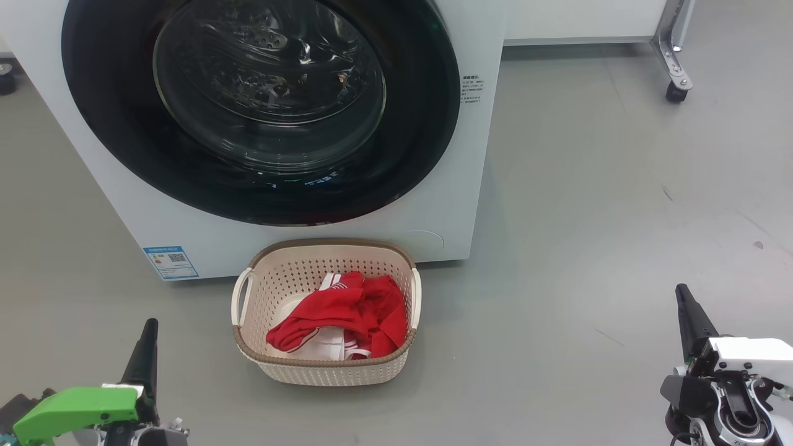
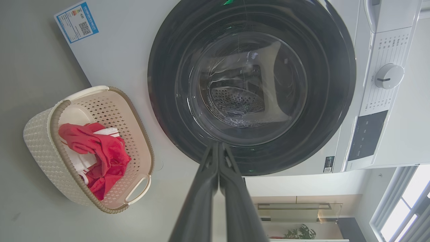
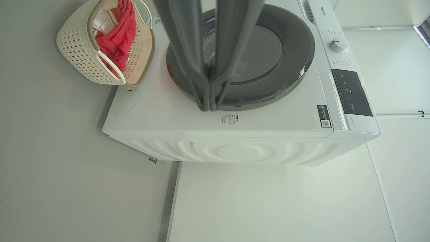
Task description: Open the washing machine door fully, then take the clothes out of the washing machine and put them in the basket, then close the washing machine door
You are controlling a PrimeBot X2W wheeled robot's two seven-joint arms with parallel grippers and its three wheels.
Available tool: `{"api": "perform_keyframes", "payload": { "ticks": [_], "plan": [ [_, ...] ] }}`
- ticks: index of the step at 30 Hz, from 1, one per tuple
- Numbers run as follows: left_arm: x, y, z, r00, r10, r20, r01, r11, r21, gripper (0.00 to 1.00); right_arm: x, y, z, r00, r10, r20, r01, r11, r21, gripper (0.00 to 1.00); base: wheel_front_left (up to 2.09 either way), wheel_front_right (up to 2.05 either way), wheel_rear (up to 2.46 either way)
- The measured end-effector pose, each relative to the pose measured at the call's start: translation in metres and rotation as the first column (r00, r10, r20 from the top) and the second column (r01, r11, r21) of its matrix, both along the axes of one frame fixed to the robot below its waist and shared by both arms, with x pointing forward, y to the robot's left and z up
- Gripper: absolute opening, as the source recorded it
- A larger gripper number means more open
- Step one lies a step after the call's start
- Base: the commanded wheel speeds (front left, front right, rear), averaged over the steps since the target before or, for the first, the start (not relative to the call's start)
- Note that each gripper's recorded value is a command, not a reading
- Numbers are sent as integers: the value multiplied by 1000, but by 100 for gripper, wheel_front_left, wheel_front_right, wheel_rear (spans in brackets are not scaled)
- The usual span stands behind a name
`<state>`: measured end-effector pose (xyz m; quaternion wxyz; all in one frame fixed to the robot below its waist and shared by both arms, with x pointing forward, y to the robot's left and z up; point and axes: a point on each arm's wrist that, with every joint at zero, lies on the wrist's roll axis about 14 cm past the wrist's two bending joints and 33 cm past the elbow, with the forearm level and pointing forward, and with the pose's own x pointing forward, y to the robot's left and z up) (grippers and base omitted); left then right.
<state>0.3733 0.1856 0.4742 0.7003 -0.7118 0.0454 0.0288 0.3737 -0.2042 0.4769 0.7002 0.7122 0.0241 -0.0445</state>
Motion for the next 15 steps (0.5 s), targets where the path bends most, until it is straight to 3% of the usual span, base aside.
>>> {"api": "perform_keyframes", "payload": {
  "ticks": [15],
  "plan": [
    [0, 1, 0, 1000, 1, 0, -1, 1000, 0, 0, 0, 0, 0, 1000, -1, -1, 1, 1000, 0, 0, 0, 0, 0]
  ]
}}
